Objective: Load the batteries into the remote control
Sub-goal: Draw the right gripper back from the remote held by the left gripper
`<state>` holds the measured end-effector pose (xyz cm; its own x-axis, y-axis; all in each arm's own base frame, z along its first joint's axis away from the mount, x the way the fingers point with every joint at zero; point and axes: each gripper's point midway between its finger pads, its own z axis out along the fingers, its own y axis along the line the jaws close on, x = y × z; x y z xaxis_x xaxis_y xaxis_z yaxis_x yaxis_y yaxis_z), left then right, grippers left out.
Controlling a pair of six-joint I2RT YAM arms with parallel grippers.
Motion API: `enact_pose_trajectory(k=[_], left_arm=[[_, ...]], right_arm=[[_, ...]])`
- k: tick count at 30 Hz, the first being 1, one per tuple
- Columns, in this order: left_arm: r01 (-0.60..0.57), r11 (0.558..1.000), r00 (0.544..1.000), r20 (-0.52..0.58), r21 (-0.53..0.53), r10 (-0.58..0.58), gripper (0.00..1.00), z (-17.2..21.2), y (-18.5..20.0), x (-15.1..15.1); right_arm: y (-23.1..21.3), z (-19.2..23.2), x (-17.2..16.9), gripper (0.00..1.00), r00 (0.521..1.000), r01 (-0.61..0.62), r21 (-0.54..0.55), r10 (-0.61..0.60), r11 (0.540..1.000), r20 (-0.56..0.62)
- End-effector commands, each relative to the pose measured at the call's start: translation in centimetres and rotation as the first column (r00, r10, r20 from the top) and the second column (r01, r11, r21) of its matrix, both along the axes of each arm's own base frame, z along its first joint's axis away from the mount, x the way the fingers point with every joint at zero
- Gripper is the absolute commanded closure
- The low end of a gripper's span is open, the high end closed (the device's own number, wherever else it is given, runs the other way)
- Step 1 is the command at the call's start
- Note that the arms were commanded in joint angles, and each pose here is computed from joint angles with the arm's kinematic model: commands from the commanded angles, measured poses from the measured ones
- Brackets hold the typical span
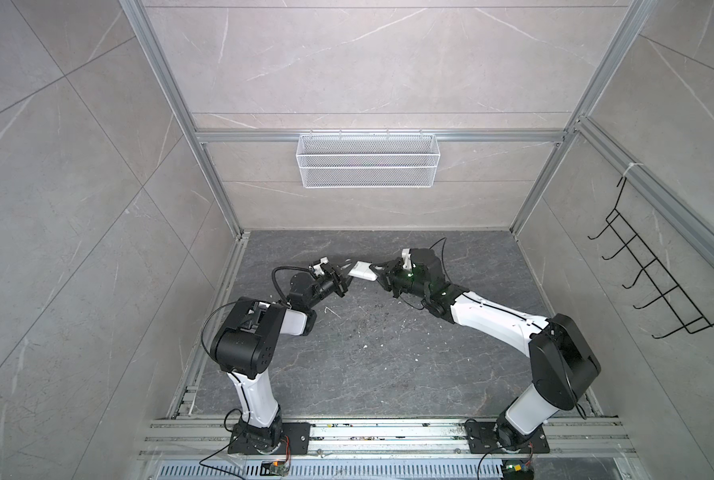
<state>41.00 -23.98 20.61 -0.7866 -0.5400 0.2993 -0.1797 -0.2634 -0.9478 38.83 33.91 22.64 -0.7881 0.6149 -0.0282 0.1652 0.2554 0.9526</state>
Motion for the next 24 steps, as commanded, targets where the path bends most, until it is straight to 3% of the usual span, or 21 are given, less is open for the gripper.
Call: enact_pose_trajectory(k=[1,7,13,20,24], left_arm=[[0.017,0.998,0.99,0.141,-0.057,-0.009,1.0,4.9,-0.3,-0.5],[0.017,0.998,0.989,0.146,-0.063,-0.007,1.0,5.3,-0.4,-0.3],[0.014,0.999,0.989,0.15,-0.05,-0.007,1.0,4.9,-0.4,-0.3],[0.01,1.0,0.988,0.156,-0.011,-0.008,1.0,3.5,-0.5,-0.3],[0.009,1.0,0.983,0.184,0.022,-0.013,1.0,3.0,-0.5,-0.2]], right_arm=[[0.4,-2.0,-0.3,0.87,0.999,-0.014,-0.018,0.013,1.0,-0.038],[0.4,-2.2,-0.5,0.85,0.999,-0.027,-0.041,0.025,0.999,-0.044],[-0.7,-1.3,-0.8,0.66,0.999,-0.035,-0.157,0.032,0.987,-0.024],[-2.5,0.2,-1.6,0.55,0.999,-0.041,-0.272,0.049,0.961,0.021],[-4.3,1.8,-2.6,0.5,0.995,-0.047,-0.379,0.077,0.924,0.064]])
